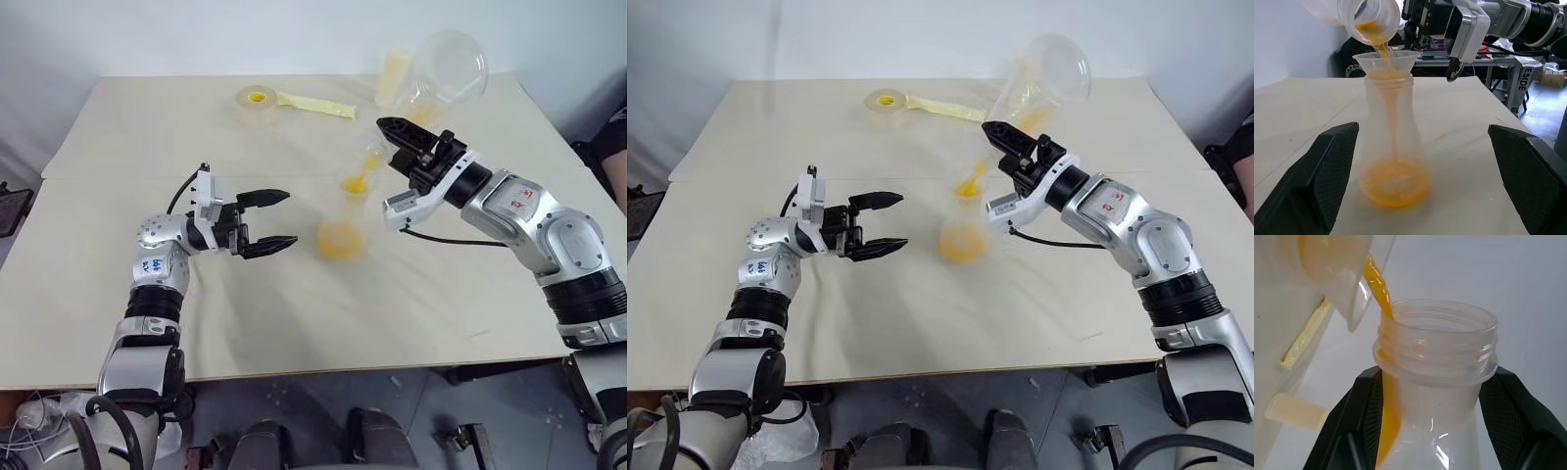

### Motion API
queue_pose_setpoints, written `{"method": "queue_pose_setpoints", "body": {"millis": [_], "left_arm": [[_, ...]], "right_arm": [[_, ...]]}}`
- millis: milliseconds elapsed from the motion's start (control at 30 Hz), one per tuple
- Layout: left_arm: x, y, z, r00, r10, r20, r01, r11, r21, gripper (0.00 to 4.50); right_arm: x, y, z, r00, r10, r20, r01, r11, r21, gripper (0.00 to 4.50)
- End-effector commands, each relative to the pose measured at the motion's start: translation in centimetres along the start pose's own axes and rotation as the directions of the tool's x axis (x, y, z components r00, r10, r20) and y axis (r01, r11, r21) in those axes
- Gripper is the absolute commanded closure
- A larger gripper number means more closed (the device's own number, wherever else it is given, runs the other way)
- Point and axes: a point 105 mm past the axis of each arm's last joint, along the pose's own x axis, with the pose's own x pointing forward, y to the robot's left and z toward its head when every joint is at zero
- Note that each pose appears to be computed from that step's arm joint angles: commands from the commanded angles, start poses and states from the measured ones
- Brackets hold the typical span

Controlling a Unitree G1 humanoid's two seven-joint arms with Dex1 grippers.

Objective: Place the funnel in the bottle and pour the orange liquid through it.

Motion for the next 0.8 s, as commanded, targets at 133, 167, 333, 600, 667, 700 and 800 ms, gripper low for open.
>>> {"method": "queue_pose_setpoints", "body": {"millis": [133,167,333,600,667,700,800], "left_arm": [[0.16,0.18,1.23,1.000,-0.008,0.027,0.006,0.999,0.044,0.00],[0.16,0.18,1.24,1.000,-0.008,0.027,0.007,0.999,0.045,0.00],[0.17,0.22,1.26,1.000,-0.008,0.026,0.006,0.999,0.046,0.00],[0.29,0.35,1.28,1.000,-0.003,0.027,0.002,0.999,0.045,0.00],[0.31,0.36,1.29,1.000,-0.004,0.027,0.003,0.999,0.047,0.00],[0.31,0.37,1.30,1.000,-0.004,0.027,0.003,0.999,0.048,0.00],[0.27,0.41,1.37,1.000,-0.003,0.027,0.001,0.999,0.050,0.00]], "right_arm": [[0.03,-1.63,-1.01,0.999,-0.039,-0.009,0.038,0.998,-0.057,2.06],[0.04,-1.67,-0.99,0.999,-0.041,-0.008,0.041,0.997,-0.060,2.06],[0.07,-1.74,-0.88,0.999,-0.048,0.002,0.048,0.995,-0.082,2.06],[0.10,-1.98,-0.87,0.997,-0.075,0.019,0.076,0.990,-0.122,2.06],[0.09,-1.97,-0.78,0.996,-0.079,0.028,0.082,0.988,-0.132,2.06],[0.09,-2.00,-0.75,0.996,-0.083,0.032,0.087,0.987,-0.138,2.06],[0.11,-2.23,-0.69,0.994,-0.102,0.040,0.107,0.983,-0.151,2.06]]}}
